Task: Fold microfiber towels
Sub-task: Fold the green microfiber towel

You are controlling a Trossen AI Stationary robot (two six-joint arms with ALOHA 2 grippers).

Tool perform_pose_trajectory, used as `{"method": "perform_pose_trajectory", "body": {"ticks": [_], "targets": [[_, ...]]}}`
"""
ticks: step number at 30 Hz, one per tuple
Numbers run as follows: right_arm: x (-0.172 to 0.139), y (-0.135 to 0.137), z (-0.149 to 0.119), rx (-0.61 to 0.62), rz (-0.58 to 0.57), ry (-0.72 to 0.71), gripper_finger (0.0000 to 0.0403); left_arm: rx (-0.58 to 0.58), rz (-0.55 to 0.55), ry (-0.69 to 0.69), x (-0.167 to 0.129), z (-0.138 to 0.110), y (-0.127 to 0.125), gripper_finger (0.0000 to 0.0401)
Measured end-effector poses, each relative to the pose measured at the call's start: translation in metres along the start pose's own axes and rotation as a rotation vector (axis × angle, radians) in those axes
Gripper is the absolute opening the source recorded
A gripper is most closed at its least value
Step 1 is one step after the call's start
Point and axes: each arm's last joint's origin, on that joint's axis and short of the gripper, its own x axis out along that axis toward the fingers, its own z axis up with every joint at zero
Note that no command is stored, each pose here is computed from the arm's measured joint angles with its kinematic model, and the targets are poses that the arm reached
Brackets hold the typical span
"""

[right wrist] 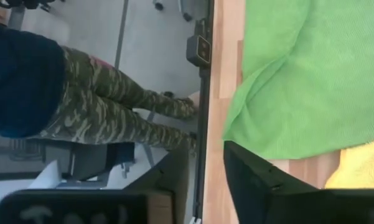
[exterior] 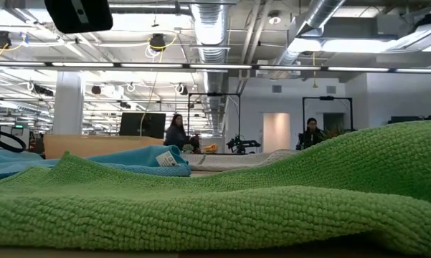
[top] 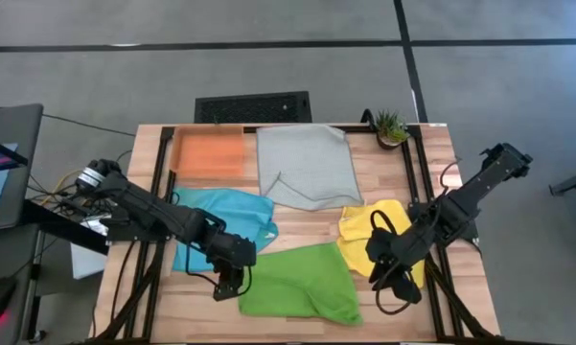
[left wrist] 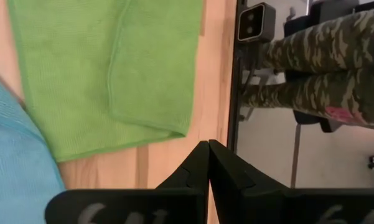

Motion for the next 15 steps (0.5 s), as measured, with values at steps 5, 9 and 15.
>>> {"method": "perform_pose_trajectory", "body": {"ticks": [5, 9, 15], "targets": [[0.021, -0.002, -0.007, -0.039, -0.049, 0.056, 0.0171, 0.004, 0.002, -0.008, -0.003, -0.001, 0.0, 0.0], [0.05, -0.003, -0.016, -0.074, -0.099, 0.148, 0.0186, 0.02, 0.022, 0.006, -0.003, -0.002, 0.001, 0.0], [0.098, -0.002, -0.023, -0.146, -0.126, 0.225, 0.0189, 0.034, 0.025, 0.01, -0.003, -0.003, 0.001, 0.0]]}}
